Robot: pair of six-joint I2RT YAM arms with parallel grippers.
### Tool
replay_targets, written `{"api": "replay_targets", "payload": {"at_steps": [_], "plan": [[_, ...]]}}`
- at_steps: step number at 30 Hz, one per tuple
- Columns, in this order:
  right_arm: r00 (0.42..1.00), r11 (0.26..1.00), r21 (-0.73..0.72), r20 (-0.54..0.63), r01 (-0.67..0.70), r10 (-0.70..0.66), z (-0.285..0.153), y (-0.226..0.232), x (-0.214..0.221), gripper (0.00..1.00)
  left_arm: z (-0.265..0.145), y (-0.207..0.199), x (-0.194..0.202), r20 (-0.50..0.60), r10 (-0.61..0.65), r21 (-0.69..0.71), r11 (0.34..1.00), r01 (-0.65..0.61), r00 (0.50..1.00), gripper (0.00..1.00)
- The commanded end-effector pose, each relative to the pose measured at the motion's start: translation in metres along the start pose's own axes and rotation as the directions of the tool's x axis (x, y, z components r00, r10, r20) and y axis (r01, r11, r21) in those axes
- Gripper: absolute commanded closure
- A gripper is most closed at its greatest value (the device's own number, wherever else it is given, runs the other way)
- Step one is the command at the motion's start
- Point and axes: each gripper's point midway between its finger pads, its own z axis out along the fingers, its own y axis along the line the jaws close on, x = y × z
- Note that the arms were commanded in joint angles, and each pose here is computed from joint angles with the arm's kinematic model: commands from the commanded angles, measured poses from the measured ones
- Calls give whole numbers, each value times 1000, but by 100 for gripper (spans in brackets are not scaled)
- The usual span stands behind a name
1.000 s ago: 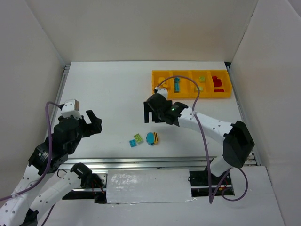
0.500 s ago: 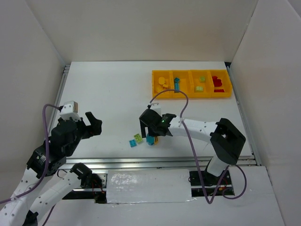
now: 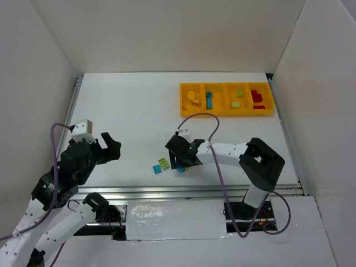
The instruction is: Sort the legos into containers by color
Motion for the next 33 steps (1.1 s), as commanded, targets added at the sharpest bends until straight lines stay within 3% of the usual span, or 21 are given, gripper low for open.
{"api": "replay_targets", "payload": {"at_steps": [1, 3, 9, 10, 11, 15, 16, 20, 21, 28, 31, 33], "plan": [[1000, 999, -53, 8, 3, -3, -1, 13, 3, 20, 1, -8, -8, 31, -9, 32, 999, 8, 999, 0], [1000, 999, -45, 6, 6, -6, -1, 11, 6, 23, 1, -7, -8, 32, -10, 32, 999, 9, 999, 1], [999, 999, -45, 46, 24, -22, -11, 7, 2, 56, 2, -12, -7, 24, -7, 52, 999, 6, 1000, 1], [996, 997, -64, 69, 51, -47, -18, 9, -2, 73, 3, -14, -5, 16, -7, 62, 998, 5, 1000, 1], [995, 996, -69, 89, 61, -55, -22, 9, -5, 99, 4, -17, -4, 7, -14, 75, 997, 14, 1000, 1], [962, 977, -127, 237, 169, -135, -54, 20, -25, 100, 14, -52, 14, -91, -87, 207, 973, 104, 992, 0], [938, 954, -169, 288, 247, -192, -73, 26, -25, 100, 17, -61, 22, -128, -122, 233, 961, 150, 984, 1], [851, 852, -308, 458, 423, -257, -129, 53, -29, 100, 16, -112, 29, -250, -213, 417, 857, 304, 945, 0], [842, 843, -323, 481, 431, -246, -138, 55, -31, 100, 9, -130, 23, -270, -227, 498, 799, 338, 936, 0], [801, 789, -399, 570, 467, -186, -186, 58, -38, 100, -6, -174, 37, -454, -263, 633, 577, 516, 851, 0], [787, 774, -417, 594, 477, -165, -199, 59, -40, 100, -15, -189, 44, -502, -224, 670, 510, 540, 835, 1], [780, 775, -419, 609, 473, -147, -207, 58, -44, 100, -17, -195, 50, -514, -203, 676, 502, 539, 833, 1]]}}
